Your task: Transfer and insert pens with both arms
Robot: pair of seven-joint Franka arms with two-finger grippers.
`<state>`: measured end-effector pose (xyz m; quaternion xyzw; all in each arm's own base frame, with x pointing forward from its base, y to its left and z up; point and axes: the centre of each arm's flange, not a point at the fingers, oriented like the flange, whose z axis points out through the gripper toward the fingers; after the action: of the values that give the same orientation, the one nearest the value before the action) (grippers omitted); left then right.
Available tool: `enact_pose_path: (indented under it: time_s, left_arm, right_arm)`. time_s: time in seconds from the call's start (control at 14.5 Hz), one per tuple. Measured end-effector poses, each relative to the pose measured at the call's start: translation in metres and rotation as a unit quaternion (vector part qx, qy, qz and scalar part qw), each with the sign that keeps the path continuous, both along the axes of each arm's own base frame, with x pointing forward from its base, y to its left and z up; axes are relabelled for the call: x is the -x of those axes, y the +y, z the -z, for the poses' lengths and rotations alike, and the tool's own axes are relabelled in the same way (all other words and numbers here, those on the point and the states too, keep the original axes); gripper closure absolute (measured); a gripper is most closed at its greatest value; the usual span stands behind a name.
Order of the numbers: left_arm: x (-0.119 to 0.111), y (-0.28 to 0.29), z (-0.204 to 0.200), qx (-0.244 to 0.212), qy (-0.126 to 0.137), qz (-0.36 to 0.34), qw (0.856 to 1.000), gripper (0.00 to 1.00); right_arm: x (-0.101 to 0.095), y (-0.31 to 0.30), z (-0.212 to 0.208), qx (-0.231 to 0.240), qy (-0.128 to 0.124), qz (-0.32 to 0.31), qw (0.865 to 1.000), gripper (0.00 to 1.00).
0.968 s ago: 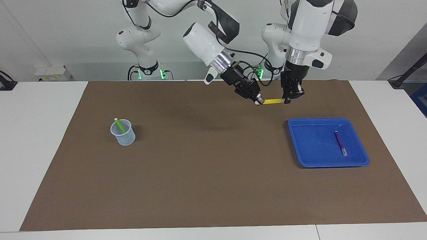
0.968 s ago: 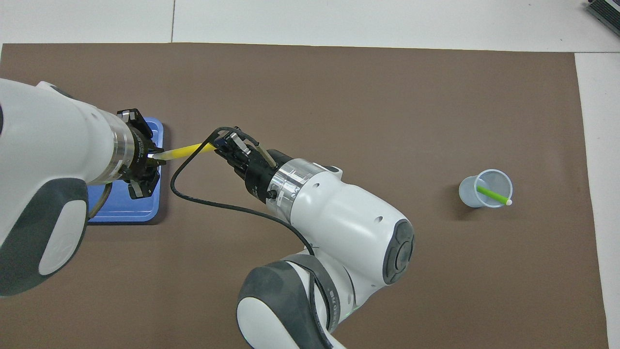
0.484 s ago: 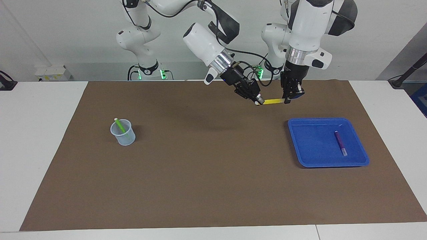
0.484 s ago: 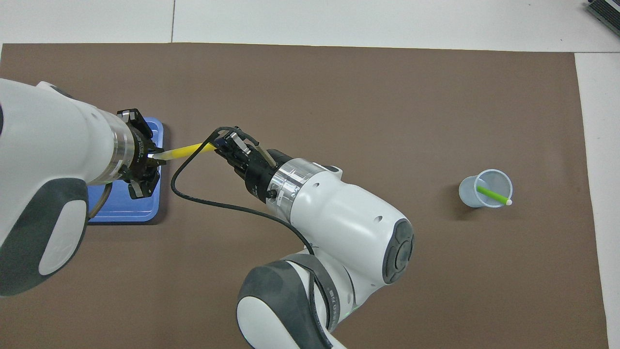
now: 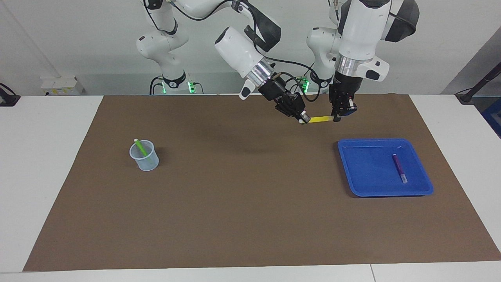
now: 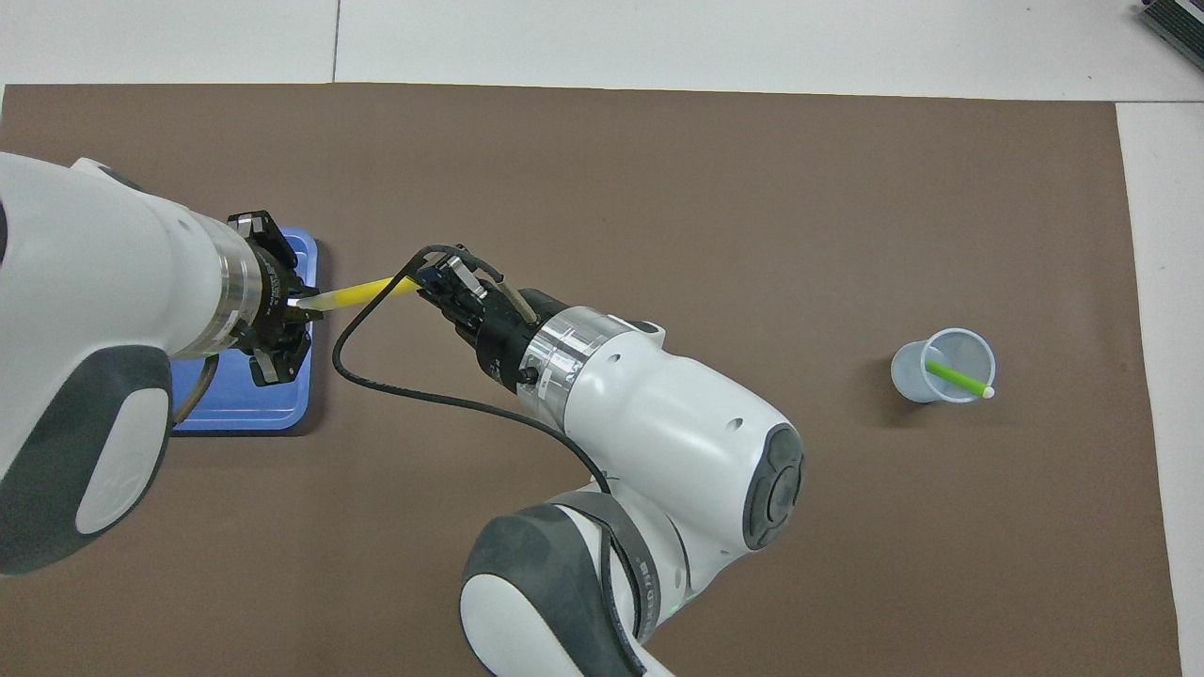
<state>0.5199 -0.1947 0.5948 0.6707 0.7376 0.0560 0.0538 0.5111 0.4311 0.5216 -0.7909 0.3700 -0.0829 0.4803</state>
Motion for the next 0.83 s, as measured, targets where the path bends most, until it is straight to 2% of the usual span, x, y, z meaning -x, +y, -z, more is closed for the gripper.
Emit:
enact_pose_path:
  time_s: [0.07, 0.21, 0.28, 0.41, 0.48, 0.62, 0.83]
  left_arm:
    - [0.000, 0.000, 0.000, 0.000, 0.000, 0.000, 1.000, 0.84]
    - [0.005, -0.014, -0.005, 0.010, -0.005, 0.012, 1.000, 0.70]
    - [0.009, -0.023, -0.008, 0.011, -0.009, 0.020, 1.000, 0.70]
    - [0.014, -0.031, -0.012, 0.013, -0.012, 0.025, 1.000, 0.60]
    - [0.014, -0.030, -0.012, 0.013, -0.013, 0.025, 1.000, 0.60]
    - [0.014, -0.029, -0.013, 0.013, -0.013, 0.024, 1.000, 0.50]
    - [0.014, -0.029, -0.013, 0.013, -0.013, 0.023, 1.000, 0.50]
  right_arm:
    - [0.000, 0.000, 0.000, 0.000, 0.000, 0.000, 1.000, 0.80]
    - [0.002, 0.008, 0.006, 0.003, 0.007, -0.009, 1.000, 0.81]
    - [0.004, 0.014, 0.012, 0.004, 0.010, -0.013, 1.000, 0.81]
    - [0.005, 0.020, 0.019, 0.007, 0.013, -0.017, 1.000, 0.81]
    - [0.004, 0.021, 0.019, 0.007, 0.014, -0.017, 1.000, 0.81]
    - [0.003, 0.020, 0.019, 0.006, 0.013, -0.016, 1.000, 0.81]
    - [0.003, 0.021, 0.023, 0.020, 0.009, -0.037, 0.999, 0.81]
